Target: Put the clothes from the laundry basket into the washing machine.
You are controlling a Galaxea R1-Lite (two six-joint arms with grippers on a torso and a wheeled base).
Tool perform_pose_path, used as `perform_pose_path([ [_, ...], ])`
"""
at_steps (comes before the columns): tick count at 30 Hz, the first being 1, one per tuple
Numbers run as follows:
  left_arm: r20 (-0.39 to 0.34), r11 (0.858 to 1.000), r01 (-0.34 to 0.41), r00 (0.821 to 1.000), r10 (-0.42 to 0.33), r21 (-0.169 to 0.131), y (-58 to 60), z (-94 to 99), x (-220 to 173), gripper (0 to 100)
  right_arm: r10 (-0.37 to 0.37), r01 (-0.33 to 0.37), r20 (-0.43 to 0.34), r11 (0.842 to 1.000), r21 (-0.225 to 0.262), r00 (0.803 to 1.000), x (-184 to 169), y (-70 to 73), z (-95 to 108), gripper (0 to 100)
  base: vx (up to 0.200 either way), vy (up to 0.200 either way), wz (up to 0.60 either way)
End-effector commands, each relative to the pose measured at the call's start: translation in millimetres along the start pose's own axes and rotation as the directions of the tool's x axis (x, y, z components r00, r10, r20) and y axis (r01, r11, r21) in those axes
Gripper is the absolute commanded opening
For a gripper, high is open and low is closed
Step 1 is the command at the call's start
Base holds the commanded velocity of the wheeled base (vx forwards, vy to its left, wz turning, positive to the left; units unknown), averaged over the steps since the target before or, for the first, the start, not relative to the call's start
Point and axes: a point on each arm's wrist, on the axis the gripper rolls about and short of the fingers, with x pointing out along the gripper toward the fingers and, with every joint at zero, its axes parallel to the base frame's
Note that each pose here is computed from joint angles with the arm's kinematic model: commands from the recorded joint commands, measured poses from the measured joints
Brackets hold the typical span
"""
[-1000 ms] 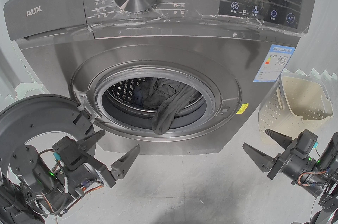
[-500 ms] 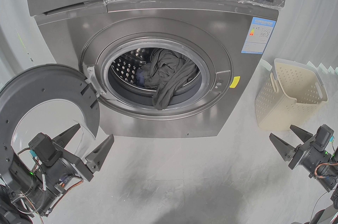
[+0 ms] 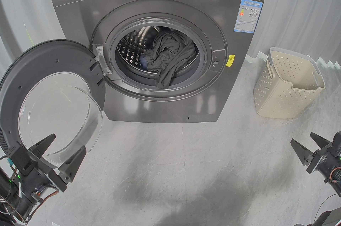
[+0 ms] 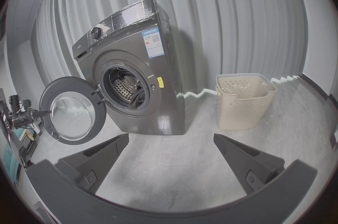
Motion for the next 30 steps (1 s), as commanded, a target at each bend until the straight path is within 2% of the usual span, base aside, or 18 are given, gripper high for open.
perform_pose_path([
  [1, 0.065, 0.998, -0.054, 0.996, 0.055, -0.019, 13.9, 4.2, -32, 100, -0.057, 0.056, 0.046, 0.998, 0.007, 0.997, -30, -9.3, -2, 100, 0.000, 0.000, 0.00],
  [4, 0.064, 0.995, -0.097, 0.993, 0.098, -0.022, 18.9, 2.8, -39, 100, -0.075, 0.075, 0.035, 0.997, 0.004, 0.997, -42, -12.0, -7, 100, -0.067, 0.000, 0.00],
  [5, 0.084, 0.992, -0.125, 0.988, 0.126, -0.024, 22.9, 2.6, -49, 100, -0.077, 0.078, 0.031, 0.997, -0.007, 0.997, -56, -13.6, -12, 100, -0.200, 0.000, 0.00],
  [7, 0.116, 0.994, -0.110, 0.987, 0.112, -0.026, 25.2, 2.4, -61, 100, -0.076, 0.077, 0.030, 0.997, -0.025, 0.997, -71, -15.3, -20, 100, -0.200, 0.100, 0.00],
  [10, 0.129, 0.996, -0.092, 0.987, 0.094, -0.021, 26.6, 0.6, -70, 100, -0.075, 0.077, 0.044, 0.997, -0.027, 0.996, -79, -16.1, -23, 100, -0.200, 0.200, 0.00],
  [15, 0.102, 0.997, -0.075, 0.992, 0.075, -0.007, 28.2, -7.0, -83, 100, -0.083, 0.084, 0.054, 0.996, -0.020, 0.995, -82, -16.8, -25, 100, -0.200, 0.200, 0.00],
  [18, 0.101, 0.997, -0.077, 0.992, 0.078, -0.011, 28.6, -9.8, -85, 100, -0.084, 0.085, 0.051, 0.996, -0.017, 0.995, -82, -16.9, -25, 100, -0.200, 0.200, 0.00],
  [21, 0.125, 0.997, -0.072, 0.989, 0.074, -0.015, 28.6, -10.8, -90, 100, -0.083, 0.084, 0.053, 0.996, -0.014, 0.995, -82, -16.9, -25, 100, 0.000, 0.000, 0.00],
  [24, 0.112, 0.997, -0.078, 0.991, 0.080, -0.018, 28.6, -9.8, -91, 100, -0.082, 0.083, 0.053, 0.996, -0.016, 0.995, -82, -16.8, -25, 100, 0.000, 0.000, 0.00],
  [30, 0.101, 0.997, -0.077, 0.992, 0.078, -0.016, 28.1, -6.0, -91, 100, -0.079, 0.080, 0.051, 0.997, -0.016, 0.996, -82, -16.8, -25, 100, 0.000, 0.200, 0.00],
])
